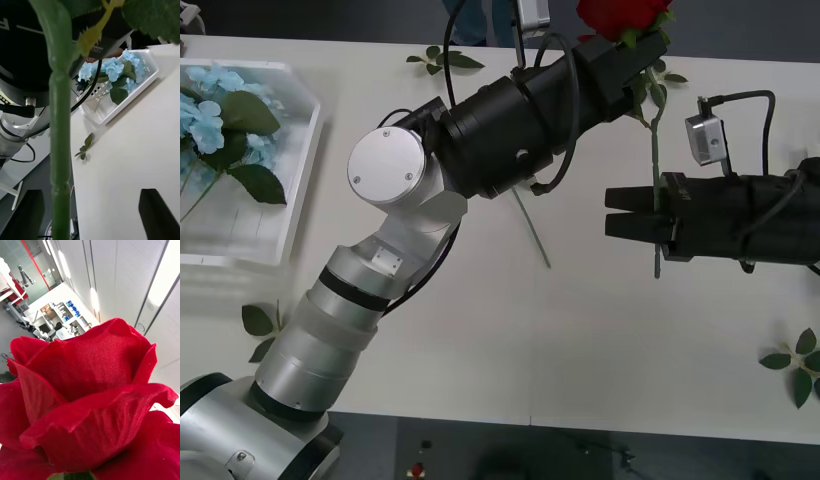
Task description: Put the red flowers into the right box and the blue flowers into the left box
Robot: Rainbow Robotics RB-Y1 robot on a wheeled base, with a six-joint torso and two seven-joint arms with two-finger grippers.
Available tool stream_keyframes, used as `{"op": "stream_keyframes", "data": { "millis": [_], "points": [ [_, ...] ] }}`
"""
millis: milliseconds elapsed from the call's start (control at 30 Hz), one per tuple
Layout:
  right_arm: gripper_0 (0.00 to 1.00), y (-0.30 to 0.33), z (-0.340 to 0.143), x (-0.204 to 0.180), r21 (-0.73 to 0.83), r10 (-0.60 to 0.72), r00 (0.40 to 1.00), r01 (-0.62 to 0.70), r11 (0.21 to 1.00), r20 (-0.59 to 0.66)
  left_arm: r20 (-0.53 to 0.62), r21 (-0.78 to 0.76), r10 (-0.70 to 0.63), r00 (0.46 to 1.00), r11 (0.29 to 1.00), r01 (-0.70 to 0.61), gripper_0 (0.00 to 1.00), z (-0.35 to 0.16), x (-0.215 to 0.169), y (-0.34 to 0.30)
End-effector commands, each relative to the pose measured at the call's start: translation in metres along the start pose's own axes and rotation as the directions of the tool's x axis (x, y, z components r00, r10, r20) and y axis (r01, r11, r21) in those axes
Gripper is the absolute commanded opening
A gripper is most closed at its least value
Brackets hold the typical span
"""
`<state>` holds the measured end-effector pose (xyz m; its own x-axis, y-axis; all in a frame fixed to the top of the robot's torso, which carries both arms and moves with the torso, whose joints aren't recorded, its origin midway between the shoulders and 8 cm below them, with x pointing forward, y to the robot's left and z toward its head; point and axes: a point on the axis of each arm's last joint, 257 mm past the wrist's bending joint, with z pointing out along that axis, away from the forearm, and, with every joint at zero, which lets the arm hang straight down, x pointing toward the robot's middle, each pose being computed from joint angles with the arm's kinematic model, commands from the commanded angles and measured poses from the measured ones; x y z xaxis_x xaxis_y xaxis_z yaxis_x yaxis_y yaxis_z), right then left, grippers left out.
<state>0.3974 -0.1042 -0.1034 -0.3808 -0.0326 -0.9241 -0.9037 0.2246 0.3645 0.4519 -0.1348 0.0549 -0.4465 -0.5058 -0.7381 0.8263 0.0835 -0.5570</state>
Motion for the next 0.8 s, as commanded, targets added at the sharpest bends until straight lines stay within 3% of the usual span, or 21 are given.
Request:
{"op": "stream_keyframes", "data": {
  "millis": [33, 533, 567, 667, 733, 800],
  "points": [
    [0.0, 0.009, 0.007, -0.018, -0.024, -0.037, 0.999, 0.037, 0.999, 0.011, 0.019, 0.005, 0.083, 0.996, 0.997, -0.083, 0.0, -0.003, -0.013, -0.004],
    [0.0, 0.009, 0.007, -0.02, -0.026, -0.035, 0.999, 0.035, 0.999, 0.016, 0.023, -0.012, 0.086, 0.996, 0.996, -0.085, 0.01, -0.009, -0.017, 0.003],
    [0.0, 0.01, 0.007, -0.02, -0.028, -0.034, 0.999, 0.034, 0.999, 0.016, 0.024, -0.019, 0.087, 0.996, 0.996, -0.086, 0.07, -0.011, -0.018, 0.006],
    [0.0, 0.01, 0.006, -0.022, -0.03, -0.031, 0.999, 0.032, 0.999, 0.02, 0.023, -0.038, 0.095, 0.995, 0.995, -0.094, 0.42, -0.018, -0.021, 0.014],
    [0.0, 0.011, 0.005, -0.023, -0.033, -0.024, 0.999, 0.025, 0.999, 0.025, 0.018, -0.055, 0.106, 0.994, 0.993, -0.104, 0.51, -0.025, -0.024, 0.021],
    [0.0, 0.012, 0.004, -0.025, -0.034, -0.018, 0.999, 0.019, 0.999, 0.03, 0.003, -0.08, 0.113, 0.994, 0.99, -0.112, 0.53, -0.037, -0.024, 0.033]
  ]
}}
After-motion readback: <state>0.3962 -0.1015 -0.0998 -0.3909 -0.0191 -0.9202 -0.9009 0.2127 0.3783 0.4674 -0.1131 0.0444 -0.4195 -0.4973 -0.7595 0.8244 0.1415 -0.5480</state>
